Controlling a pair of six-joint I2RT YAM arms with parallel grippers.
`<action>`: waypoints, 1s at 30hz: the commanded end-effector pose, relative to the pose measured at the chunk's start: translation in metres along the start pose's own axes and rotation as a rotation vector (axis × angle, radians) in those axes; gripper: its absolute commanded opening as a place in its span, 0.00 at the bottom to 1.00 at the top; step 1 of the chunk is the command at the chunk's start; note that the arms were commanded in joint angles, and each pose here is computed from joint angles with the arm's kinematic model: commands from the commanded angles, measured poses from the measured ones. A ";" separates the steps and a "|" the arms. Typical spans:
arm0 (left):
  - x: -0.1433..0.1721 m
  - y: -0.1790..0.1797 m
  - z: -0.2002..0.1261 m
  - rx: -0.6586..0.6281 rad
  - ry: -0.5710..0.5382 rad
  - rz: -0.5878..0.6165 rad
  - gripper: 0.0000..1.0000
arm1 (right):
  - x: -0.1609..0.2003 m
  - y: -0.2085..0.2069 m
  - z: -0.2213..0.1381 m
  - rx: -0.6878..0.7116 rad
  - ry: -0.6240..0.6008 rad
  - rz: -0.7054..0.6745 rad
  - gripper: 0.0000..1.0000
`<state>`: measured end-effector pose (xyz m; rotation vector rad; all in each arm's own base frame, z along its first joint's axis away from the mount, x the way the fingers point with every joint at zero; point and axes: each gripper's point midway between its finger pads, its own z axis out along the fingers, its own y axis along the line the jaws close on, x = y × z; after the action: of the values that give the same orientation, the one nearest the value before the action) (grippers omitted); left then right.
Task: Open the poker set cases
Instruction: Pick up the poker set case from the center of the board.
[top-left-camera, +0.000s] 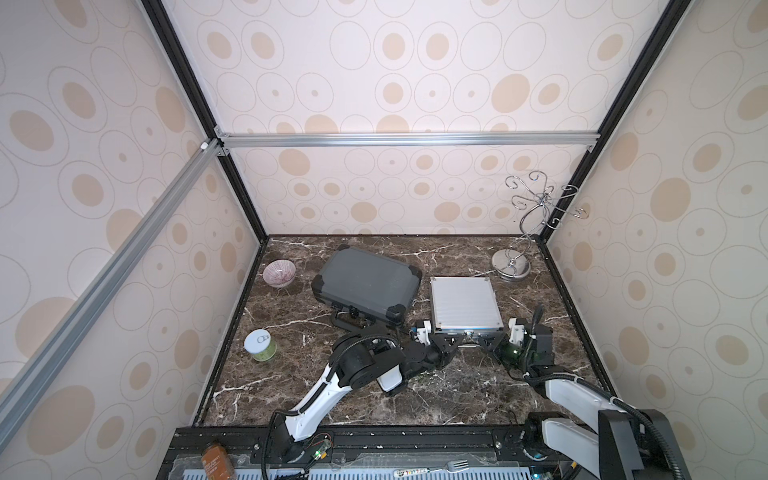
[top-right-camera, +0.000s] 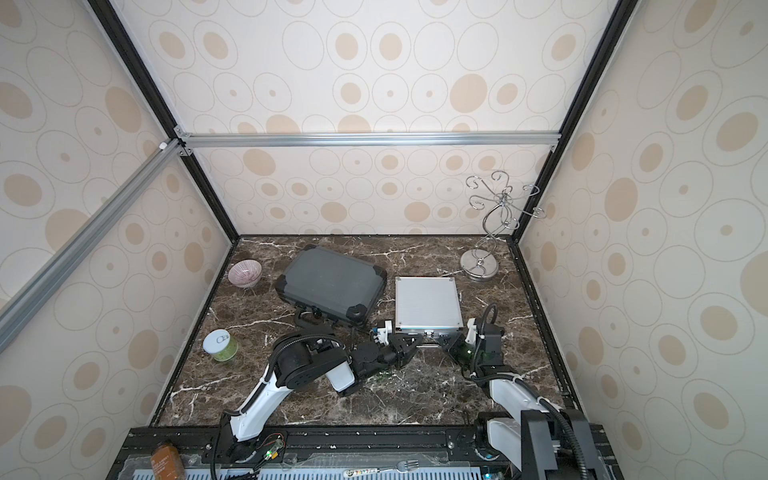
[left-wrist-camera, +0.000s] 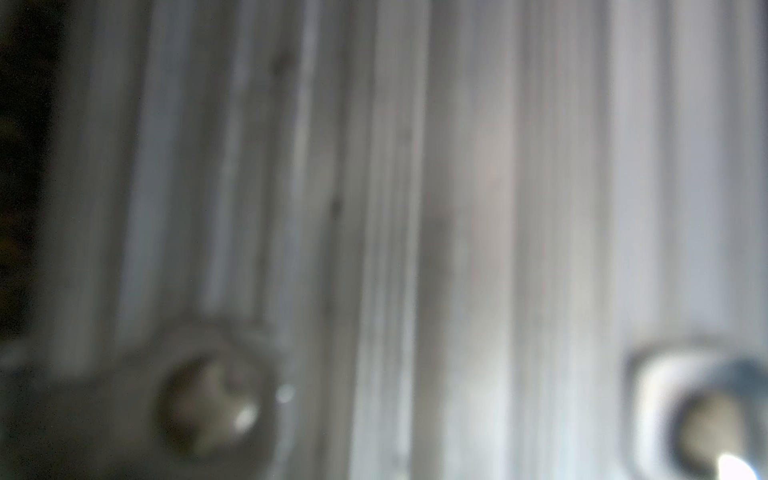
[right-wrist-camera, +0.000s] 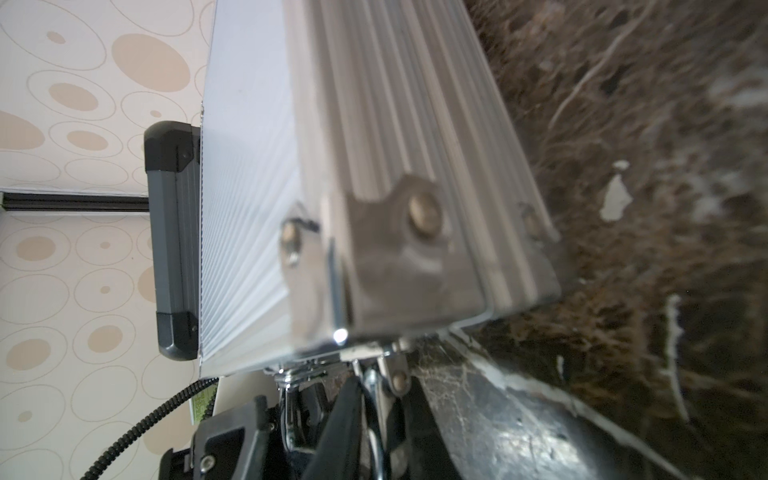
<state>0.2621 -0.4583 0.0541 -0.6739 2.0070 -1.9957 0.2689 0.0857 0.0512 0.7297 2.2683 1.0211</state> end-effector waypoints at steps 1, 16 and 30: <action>-0.004 0.094 -0.015 -0.286 -0.023 -0.085 0.23 | -0.009 0.024 -0.004 -0.086 -0.036 -0.080 0.04; -0.001 0.095 -0.011 -0.283 -0.005 -0.084 0.07 | -0.007 0.031 -0.010 -0.103 -0.042 -0.117 0.04; 0.003 0.054 0.005 -0.152 0.013 -0.135 0.00 | -0.002 0.021 -0.009 -0.088 -0.041 -0.068 0.68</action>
<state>0.2631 -0.4607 0.0608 -0.6720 1.9604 -2.0491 0.2710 0.0886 0.0718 0.6375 2.2035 1.0258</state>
